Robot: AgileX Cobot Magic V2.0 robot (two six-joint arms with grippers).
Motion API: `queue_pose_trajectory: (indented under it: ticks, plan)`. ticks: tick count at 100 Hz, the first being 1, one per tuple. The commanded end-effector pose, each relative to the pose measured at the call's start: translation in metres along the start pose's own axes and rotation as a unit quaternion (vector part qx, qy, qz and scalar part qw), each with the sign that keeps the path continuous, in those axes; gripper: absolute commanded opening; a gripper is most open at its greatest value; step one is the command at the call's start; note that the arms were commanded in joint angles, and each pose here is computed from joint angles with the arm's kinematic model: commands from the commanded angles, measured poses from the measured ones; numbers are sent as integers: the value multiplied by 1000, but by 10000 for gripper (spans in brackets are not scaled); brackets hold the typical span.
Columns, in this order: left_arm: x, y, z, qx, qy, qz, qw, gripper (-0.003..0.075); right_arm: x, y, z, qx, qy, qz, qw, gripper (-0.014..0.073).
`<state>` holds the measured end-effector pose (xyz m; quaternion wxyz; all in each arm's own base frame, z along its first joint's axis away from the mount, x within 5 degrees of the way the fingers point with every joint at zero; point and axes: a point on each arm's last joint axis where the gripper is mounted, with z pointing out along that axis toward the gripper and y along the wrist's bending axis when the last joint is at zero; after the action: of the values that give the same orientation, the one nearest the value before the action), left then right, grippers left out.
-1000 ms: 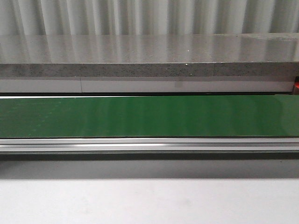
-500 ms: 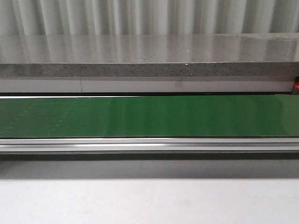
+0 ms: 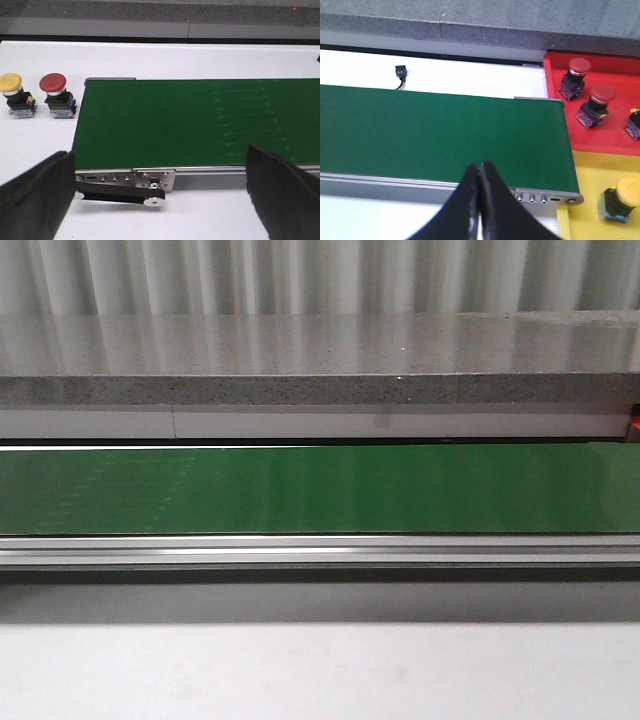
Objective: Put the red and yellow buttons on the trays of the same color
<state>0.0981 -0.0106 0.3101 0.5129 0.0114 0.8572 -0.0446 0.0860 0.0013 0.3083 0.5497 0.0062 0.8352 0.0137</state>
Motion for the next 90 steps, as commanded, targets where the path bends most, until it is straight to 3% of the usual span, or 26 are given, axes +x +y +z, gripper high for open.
queue_pose_trajectory:
  ticks: [1, 17, 32, 60, 90]
  plan:
    - [-13, -2, -4, 9, -40, -16, 999, 659, -13, 0, -3, 2, -43, -4, 999, -67]
    - [-17, 2, 0, -13, -41, -61, 997, 658, -13, 0, -3, 2, -43, -4, 999, -67]
    - [-34, 13, 14, -82, -38, -108, 990, 658, -13, 0, -3, 2, -43, -4, 999, -67]
    - [-70, 32, 73, -147, 6, -142, 979, 658, -13, 0, -3, 2, -43, -4, 999, -67]
    - [-95, 73, 142, -199, 54, -205, 957, 658, -13, 0, -3, 2, -43, -4, 999, -67]
